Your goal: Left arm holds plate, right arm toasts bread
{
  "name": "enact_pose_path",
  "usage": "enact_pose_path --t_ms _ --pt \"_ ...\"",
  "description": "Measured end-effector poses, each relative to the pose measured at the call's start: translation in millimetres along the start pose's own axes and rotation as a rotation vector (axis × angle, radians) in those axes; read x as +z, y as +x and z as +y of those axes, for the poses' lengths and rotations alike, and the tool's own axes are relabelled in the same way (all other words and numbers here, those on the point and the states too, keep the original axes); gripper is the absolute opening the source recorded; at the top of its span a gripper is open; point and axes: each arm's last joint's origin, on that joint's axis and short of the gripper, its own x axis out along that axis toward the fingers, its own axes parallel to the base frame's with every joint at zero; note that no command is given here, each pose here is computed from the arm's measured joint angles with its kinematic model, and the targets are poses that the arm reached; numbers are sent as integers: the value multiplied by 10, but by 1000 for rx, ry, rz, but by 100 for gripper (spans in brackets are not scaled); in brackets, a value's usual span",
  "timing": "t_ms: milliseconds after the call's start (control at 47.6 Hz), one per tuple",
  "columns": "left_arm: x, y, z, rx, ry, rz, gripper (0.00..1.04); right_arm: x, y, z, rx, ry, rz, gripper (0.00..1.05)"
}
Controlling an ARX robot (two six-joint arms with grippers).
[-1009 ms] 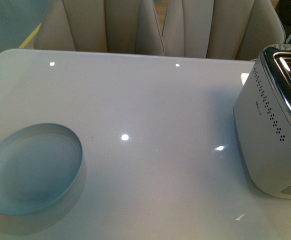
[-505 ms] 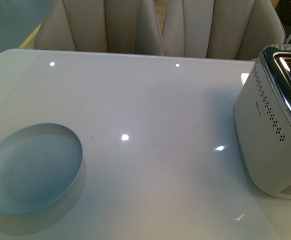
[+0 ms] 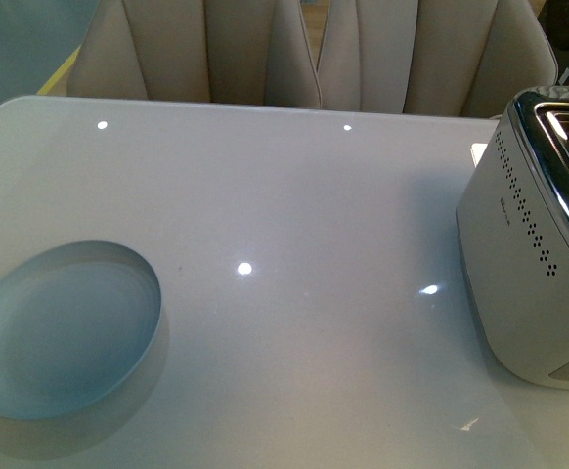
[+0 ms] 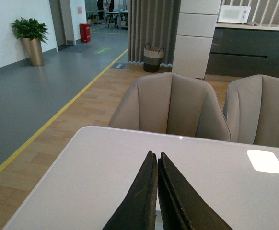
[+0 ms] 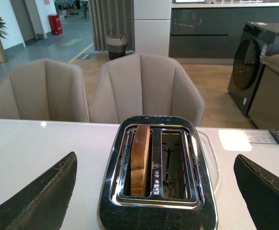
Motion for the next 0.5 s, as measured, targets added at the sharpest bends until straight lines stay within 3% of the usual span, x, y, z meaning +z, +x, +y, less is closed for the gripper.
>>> enact_pose_path --t_ms 505 --pt "-30 -133 0 0 0 6 3 0 0 0 0 0 0 96"
